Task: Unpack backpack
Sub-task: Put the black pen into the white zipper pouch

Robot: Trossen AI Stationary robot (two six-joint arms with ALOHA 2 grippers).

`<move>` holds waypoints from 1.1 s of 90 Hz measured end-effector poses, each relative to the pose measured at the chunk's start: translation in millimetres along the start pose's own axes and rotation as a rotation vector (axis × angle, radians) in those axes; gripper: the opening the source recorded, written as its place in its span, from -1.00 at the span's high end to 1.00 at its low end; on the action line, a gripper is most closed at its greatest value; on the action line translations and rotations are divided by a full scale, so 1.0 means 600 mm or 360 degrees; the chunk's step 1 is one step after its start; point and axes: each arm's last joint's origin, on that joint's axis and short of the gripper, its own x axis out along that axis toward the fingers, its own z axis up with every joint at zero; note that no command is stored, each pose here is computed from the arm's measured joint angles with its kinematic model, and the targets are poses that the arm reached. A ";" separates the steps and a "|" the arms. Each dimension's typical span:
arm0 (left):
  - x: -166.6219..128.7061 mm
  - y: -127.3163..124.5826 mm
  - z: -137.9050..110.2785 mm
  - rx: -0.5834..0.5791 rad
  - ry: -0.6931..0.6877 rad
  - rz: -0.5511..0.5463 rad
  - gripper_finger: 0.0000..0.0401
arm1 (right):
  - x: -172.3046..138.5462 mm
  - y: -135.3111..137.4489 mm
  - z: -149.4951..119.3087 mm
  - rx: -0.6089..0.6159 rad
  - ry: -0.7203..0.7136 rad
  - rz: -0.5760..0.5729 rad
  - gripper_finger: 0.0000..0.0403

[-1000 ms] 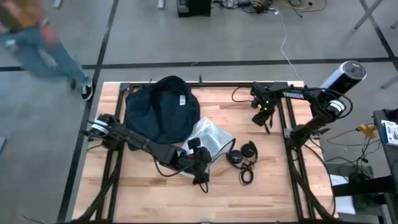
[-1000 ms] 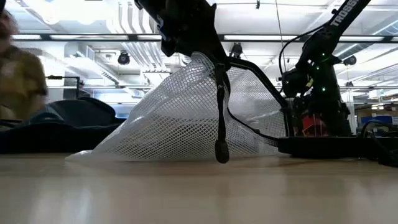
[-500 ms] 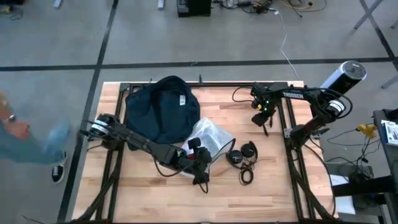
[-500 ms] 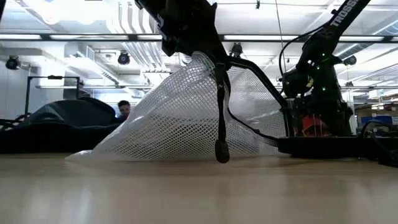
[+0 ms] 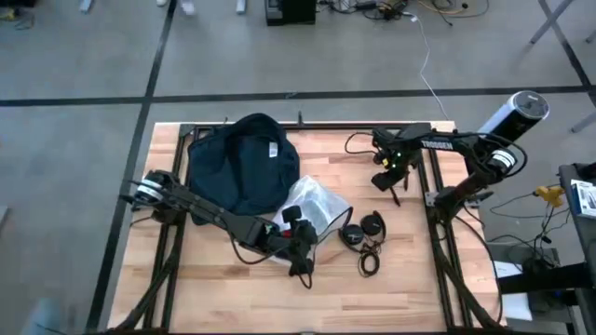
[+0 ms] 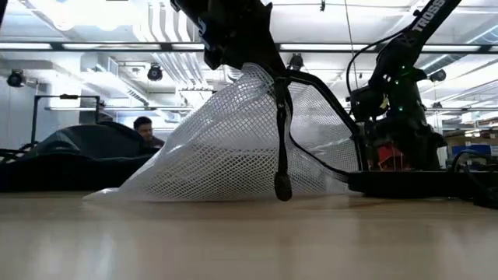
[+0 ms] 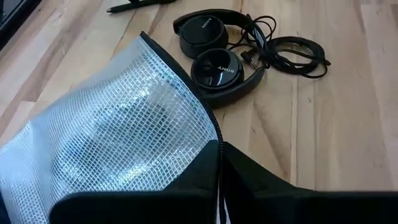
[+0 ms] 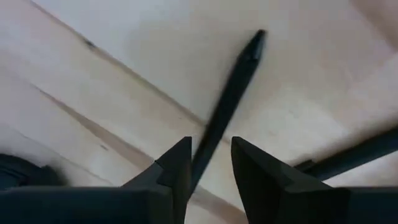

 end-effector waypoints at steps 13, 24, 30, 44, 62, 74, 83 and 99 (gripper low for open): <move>0.000 0.000 0.000 0.0032 0.0004 -0.0012 1.00 | 0.002 0.009 -0.001 -0.0032 0.0003 -0.0008 0.56; 0.000 0.000 0.000 0.0032 0.0005 -0.0013 1.00 | 0.008 0.014 -0.003 -0.0030 -0.0006 -0.0026 0.60; 0.000 0.000 0.000 0.0032 0.0005 -0.0013 1.00 | 0.014 0.011 -0.005 -0.0025 -0.0015 -0.0078 0.62; 0.000 0.000 0.000 0.0032 0.0005 -0.0014 1.00 | 0.022 0.008 -0.007 -0.0022 -0.0011 -0.0115 0.65; 0.000 -0.001 0.000 0.0030 0.0002 -0.0020 1.00 | 0.032 0.007 -0.002 -0.0027 0.0035 -0.0130 0.65; 0.000 -0.001 0.000 0.0030 0.0001 -0.0020 1.00 | 0.038 0.008 0.001 -0.0025 0.0062 -0.0135 0.86; 0.000 -0.001 0.001 0.0029 -0.0001 -0.0020 1.00 | 0.035 0.009 0.000 -0.0042 0.0054 -0.0134 0.94; 0.001 0.001 0.001 0.0025 -0.0002 -0.0017 1.00 | 0.004 0.020 -0.011 -0.0096 -0.0014 -0.0167 0.97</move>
